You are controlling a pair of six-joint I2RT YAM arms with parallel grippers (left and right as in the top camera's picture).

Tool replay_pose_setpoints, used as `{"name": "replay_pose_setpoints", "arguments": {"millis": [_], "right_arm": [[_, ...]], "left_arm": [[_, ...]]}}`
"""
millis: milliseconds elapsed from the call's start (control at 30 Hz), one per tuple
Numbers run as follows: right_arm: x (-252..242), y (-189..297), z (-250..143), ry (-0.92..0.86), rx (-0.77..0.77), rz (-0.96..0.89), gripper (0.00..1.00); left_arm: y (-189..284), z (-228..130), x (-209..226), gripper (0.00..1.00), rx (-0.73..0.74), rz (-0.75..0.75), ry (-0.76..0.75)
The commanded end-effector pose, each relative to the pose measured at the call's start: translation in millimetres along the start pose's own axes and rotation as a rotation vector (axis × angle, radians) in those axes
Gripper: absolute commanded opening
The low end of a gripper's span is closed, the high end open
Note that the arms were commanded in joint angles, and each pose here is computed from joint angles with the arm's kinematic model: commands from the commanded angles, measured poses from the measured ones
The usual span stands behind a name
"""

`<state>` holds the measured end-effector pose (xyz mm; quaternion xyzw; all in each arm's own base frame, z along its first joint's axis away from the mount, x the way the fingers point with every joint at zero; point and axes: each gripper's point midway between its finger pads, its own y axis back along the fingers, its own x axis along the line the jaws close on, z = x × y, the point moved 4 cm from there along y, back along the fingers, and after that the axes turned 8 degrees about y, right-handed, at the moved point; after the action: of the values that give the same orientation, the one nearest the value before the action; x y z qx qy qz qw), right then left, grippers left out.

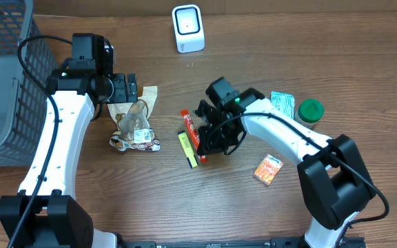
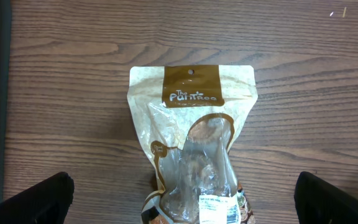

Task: Scan the item barcode

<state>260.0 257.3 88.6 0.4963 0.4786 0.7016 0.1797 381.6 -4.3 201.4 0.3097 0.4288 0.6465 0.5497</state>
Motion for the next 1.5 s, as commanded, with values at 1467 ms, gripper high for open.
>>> {"name": "replay_pose_setpoints", "arguments": {"millis": [1467], "right_arm": [[-6, -38, -36, 0.504, 0.161, -0.437, 0.29]], "left_arm": [[3, 5, -1, 1.0, -0.016, 0.001, -0.006]]}}
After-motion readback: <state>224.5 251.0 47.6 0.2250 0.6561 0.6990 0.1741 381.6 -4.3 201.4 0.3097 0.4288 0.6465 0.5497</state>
